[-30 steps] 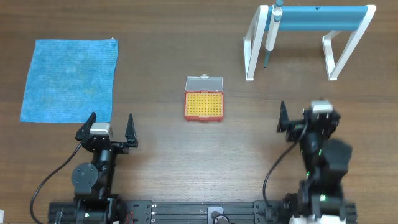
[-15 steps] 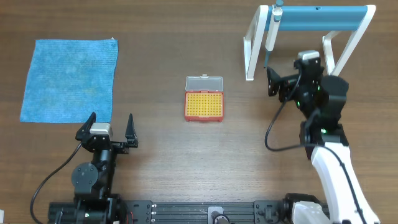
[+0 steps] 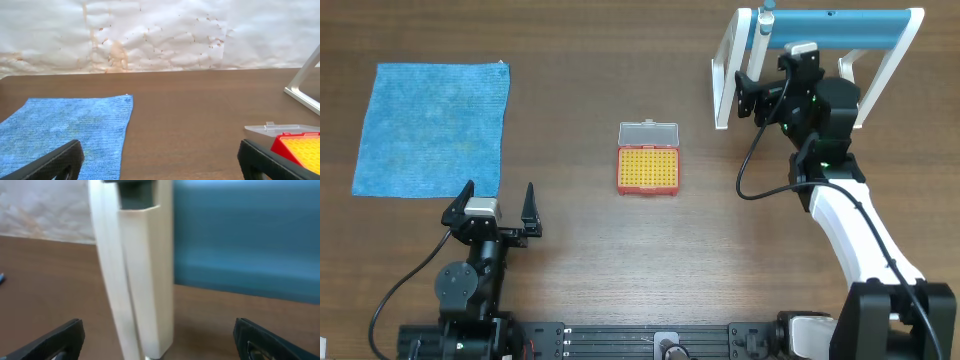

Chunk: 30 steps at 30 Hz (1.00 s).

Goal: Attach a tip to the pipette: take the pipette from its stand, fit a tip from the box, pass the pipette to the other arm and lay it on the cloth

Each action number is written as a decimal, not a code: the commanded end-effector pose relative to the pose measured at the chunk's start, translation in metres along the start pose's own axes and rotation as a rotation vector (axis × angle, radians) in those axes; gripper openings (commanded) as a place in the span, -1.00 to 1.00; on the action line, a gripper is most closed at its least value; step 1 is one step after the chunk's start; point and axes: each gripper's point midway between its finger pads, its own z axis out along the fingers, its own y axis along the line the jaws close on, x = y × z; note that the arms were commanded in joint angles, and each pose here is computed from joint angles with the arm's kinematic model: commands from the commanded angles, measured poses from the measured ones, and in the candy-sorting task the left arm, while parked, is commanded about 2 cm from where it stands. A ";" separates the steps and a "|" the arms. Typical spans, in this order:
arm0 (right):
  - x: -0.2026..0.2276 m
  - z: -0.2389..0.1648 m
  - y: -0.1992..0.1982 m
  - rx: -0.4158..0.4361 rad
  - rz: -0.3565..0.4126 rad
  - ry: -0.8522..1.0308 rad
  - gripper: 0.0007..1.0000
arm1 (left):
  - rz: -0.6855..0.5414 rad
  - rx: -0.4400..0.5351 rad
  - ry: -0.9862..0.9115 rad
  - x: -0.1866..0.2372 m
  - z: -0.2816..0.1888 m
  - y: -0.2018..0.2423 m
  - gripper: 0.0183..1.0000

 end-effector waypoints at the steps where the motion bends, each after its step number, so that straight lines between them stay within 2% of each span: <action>1: -0.009 0.009 -0.013 0.062 0.022 -0.037 0.97 | 0.012 0.020 0.008 0.002 0.000 -0.004 1.00; 13: -0.006 0.018 -0.023 0.139 0.023 -0.046 0.94 | 0.013 0.020 0.008 0.002 0.000 -0.004 1.00; 22: -0.002 0.025 -0.016 0.132 0.020 -0.045 0.88 | 0.012 0.020 0.008 0.002 0.000 -0.004 1.00; 25: -0.003 0.025 -0.023 0.172 0.023 -0.053 0.87 | 0.012 0.020 0.008 0.002 0.000 -0.004 1.00; 30: -0.003 0.025 -0.022 0.174 0.023 -0.054 0.86 | 0.013 0.020 0.008 0.002 0.000 -0.004 1.00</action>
